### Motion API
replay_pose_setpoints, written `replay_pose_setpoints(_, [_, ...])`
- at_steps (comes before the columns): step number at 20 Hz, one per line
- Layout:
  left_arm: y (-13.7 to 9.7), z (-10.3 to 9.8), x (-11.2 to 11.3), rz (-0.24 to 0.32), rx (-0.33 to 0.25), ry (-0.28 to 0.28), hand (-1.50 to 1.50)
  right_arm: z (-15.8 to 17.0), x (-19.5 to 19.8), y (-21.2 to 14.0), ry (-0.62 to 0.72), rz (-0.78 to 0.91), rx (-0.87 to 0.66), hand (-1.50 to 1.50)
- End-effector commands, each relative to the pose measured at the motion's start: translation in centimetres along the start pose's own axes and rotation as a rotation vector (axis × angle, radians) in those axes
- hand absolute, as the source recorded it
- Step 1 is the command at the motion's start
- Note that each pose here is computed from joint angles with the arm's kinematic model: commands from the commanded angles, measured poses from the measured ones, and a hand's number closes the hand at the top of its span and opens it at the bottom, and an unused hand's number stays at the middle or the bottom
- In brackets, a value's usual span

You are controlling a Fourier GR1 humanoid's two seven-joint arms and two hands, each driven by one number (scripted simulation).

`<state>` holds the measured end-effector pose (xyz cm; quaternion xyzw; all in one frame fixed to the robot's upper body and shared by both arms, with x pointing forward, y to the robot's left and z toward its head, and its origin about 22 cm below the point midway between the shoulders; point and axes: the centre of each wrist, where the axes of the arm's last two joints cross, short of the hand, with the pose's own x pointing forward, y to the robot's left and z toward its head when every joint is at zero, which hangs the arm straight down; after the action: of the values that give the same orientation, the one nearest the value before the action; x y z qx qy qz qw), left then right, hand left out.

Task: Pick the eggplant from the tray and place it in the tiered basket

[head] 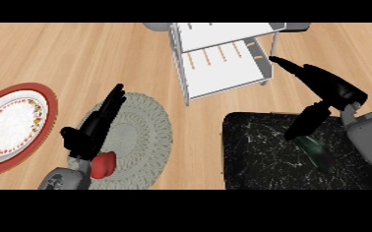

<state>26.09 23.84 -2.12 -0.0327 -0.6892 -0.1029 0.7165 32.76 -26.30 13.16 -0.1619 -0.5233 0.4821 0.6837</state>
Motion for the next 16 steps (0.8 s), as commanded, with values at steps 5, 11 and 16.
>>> replay_pose_setpoints(5, [-0.9,-1.5,0.7,-0.002,-0.009,-0.009,0.00,1.9,5.8,-2.2,0.192,0.521,0.295,-1.50])
replay_pose_setpoints(11, [1.8,0.2,1.1,-0.007,0.015,-0.008,0.00,3.8,6.7,-4.1,0.258,0.503,0.354,-1.50])
replay_pose_setpoints(16, [-0.3,0.0,0.2,-0.001,0.007,-0.004,0.00,3.7,7.8,0.2,0.277,0.490,0.312,-1.50])
